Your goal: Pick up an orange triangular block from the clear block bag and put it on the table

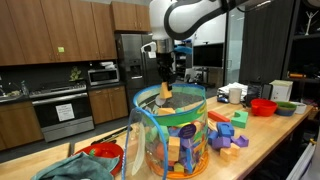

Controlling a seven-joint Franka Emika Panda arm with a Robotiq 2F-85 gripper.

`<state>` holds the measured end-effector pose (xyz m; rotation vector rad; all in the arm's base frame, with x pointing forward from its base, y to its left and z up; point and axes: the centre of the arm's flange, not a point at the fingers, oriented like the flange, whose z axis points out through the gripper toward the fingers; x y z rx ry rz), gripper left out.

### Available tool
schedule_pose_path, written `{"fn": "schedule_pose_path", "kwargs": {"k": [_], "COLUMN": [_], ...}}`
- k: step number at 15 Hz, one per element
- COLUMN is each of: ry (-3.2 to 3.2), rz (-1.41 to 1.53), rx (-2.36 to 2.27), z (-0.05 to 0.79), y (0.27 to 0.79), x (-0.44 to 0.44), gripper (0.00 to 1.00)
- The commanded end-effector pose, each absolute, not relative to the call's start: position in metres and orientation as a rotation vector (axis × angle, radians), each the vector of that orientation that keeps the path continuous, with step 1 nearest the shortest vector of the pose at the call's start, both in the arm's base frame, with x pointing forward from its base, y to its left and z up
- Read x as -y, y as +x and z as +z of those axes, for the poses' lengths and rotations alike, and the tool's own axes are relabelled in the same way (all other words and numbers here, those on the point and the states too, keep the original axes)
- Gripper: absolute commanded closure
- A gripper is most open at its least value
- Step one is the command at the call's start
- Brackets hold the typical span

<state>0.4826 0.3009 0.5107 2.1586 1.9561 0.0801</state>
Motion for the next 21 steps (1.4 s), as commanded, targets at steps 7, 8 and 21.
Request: {"fn": "schedule_pose_path", "kwargs": {"k": [7, 8, 21], "ry": [2.12, 2.107, 2.075], "rz": [-0.075, -0.071, -0.054], "rx": [-1.893, -1.876, -1.714], "z": [0.587, 0.595, 0.63], "y": [0.486, 0.486, 0.481], "x": [-0.269, -0.266, -0.242], "gripper": [0.92, 0.92, 0.61]}}
